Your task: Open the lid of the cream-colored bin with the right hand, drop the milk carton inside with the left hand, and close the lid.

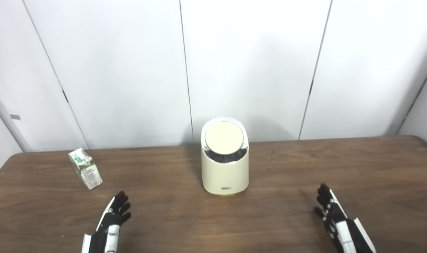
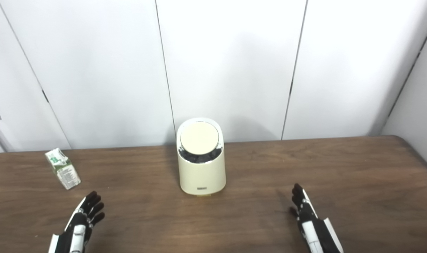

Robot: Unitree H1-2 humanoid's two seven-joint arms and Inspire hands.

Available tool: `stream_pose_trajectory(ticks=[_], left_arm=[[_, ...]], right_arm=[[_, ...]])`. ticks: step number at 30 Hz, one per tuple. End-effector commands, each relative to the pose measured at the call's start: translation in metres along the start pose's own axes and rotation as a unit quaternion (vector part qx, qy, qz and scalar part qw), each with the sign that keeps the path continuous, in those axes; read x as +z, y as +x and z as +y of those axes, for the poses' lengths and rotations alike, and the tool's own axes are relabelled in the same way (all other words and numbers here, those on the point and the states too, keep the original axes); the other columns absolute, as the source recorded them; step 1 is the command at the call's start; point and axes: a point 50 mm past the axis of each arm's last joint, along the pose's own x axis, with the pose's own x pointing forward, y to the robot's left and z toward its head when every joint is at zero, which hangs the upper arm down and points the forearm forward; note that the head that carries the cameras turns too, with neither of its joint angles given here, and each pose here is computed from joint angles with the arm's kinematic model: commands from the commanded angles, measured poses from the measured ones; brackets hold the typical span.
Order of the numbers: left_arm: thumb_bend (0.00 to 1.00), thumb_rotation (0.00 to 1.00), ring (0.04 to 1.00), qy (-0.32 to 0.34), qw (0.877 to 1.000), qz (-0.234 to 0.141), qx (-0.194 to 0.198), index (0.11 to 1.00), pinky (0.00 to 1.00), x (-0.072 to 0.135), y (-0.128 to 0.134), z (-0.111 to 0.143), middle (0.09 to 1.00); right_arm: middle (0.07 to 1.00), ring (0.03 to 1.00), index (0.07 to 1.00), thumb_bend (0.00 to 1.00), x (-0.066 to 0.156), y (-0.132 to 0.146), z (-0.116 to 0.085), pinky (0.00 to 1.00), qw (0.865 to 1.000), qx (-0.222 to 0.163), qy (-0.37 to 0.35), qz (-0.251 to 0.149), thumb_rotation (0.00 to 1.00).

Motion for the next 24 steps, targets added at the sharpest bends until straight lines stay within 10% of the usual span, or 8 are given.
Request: stream_pose_trajectory(ticks=[1, 24], left_arm=[[0.4, 0.86, 0.897, -0.004, 1.0, 0.025, -0.003, 0.938, 0.87, -0.013, -0.0111, -0.0021, 0.917], [0.39, 0.87, 0.905, -0.004, 1.0, 0.026, -0.007, 0.94, 0.89, -0.0117, -0.0084, -0.0113, 0.919]], right_arm=[[0.998, 0.994, 0.991, 0.63, -0.0025, -0.0014, -0.001, 0.97, 1.0, -0.001, 0.004, -0.013, 0.96], [0.978, 0.957, 0.99, 0.62, 0.0011, -0.0002, -0.0036, 0.91, 1.0, -0.003, -0.012, -0.019, 0.76]])
